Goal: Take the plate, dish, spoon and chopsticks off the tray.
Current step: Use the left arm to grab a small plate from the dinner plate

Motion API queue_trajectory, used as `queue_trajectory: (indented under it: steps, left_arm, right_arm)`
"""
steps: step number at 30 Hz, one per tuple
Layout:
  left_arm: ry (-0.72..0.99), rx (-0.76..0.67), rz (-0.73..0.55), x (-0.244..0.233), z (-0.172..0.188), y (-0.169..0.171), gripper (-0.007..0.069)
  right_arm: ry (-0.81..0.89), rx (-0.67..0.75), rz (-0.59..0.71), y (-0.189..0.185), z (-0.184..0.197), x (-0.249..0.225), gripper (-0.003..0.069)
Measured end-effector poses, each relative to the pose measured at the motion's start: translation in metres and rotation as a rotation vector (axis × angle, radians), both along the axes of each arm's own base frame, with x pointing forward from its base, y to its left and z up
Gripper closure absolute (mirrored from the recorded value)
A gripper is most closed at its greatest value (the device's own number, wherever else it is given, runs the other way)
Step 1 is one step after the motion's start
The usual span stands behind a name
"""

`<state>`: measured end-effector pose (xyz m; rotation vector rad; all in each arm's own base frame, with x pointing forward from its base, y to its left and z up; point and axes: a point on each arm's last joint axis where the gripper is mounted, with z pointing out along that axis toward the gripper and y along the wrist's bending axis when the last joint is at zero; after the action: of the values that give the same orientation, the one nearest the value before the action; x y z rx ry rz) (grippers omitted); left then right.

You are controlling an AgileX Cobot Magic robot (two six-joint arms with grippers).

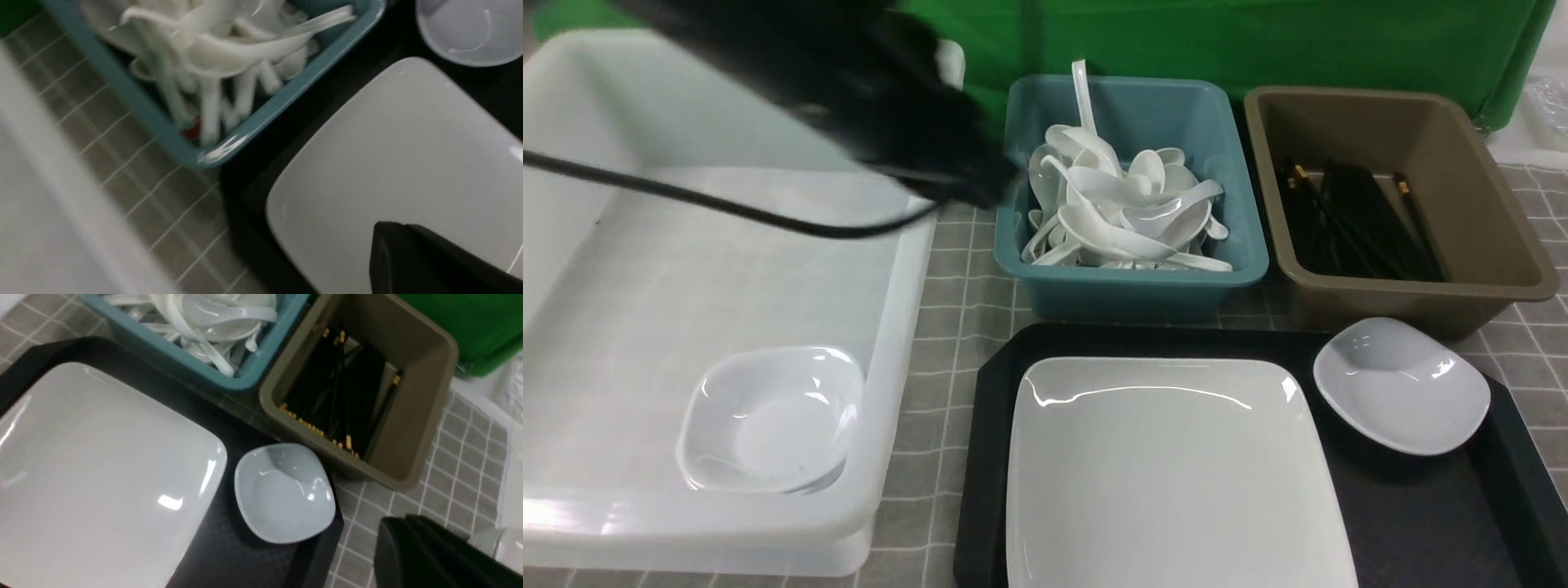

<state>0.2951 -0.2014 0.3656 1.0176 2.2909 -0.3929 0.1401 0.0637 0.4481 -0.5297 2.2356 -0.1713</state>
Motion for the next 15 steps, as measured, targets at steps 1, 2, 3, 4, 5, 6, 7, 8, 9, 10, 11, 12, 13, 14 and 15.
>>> queue_trajectory:
  steps: [1,2,3,4,5,6,7,8,9,10,11,12,13,14,15]
  left_arm:
    - [-0.006,-0.004,-0.021,0.001,-0.001,-0.012,0.0617]
    - [-0.001,-0.002,-0.056,0.001,-0.005,-0.029,0.0617]
    - [0.014,0.005,-0.078,0.004,-0.013,-0.045,0.0616]
    - [0.015,0.003,-0.110,0.006,-0.019,-0.066,0.0615]
    - [0.022,0.007,-0.137,0.009,-0.028,-0.086,0.0612]
    - [0.026,0.009,-0.159,0.009,-0.034,-0.100,0.0610]
    - [0.035,0.016,-0.170,0.012,-0.043,-0.110,0.0606]
    - [0.034,0.014,-0.192,0.015,-0.051,-0.127,0.0596]
    - [0.041,0.020,-0.194,0.017,-0.057,-0.131,0.0592]
    - [0.032,0.016,-0.207,0.021,-0.065,-0.145,0.0572]
    - [0.033,0.021,-0.215,0.025,-0.077,-0.156,0.0553]
    - [0.029,0.021,-0.218,0.029,-0.086,-0.164,0.0529]
    - [0.021,0.015,-0.221,0.031,-0.089,-0.169,0.0509]
    - [0.024,0.019,-0.220,0.035,-0.100,-0.175,0.0485]
    - [0.019,0.015,-0.218,0.041,-0.112,-0.182,0.0439]
  right_arm:
    - [0.002,0.007,-0.020,-0.004,-0.003,-0.002,0.0638]
    - [0.006,0.013,-0.046,-0.010,-0.008,-0.006,0.0638]
    - [0.011,0.018,-0.069,-0.015,-0.012,-0.009,0.0638]
    - [0.023,0.027,-0.098,-0.022,-0.019,-0.014,0.0638]
    - [0.038,0.033,-0.111,-0.027,-0.027,-0.019,0.0638]
    - [0.050,0.042,-0.116,-0.029,-0.032,-0.023,0.0638]
    - [0.060,0.052,-0.117,-0.031,-0.036,-0.027,0.0638]
    - [0.071,0.068,-0.123,-0.035,-0.042,-0.034,0.0638]
    - [0.073,0.070,-0.122,-0.036,-0.044,-0.035,0.0638]
    - [0.076,0.089,-0.128,-0.039,-0.049,-0.041,0.0638]
    - [0.074,0.106,-0.134,-0.042,-0.052,-0.046,0.0638]
    - [0.070,0.120,-0.140,-0.044,-0.054,-0.051,0.0638]
    - [0.065,0.130,-0.142,-0.046,-0.055,-0.054,0.0638]
    - [0.059,0.142,-0.149,-0.048,-0.055,-0.057,0.0638]
    - [0.048,0.163,-0.155,-0.051,-0.055,-0.061,0.0638]
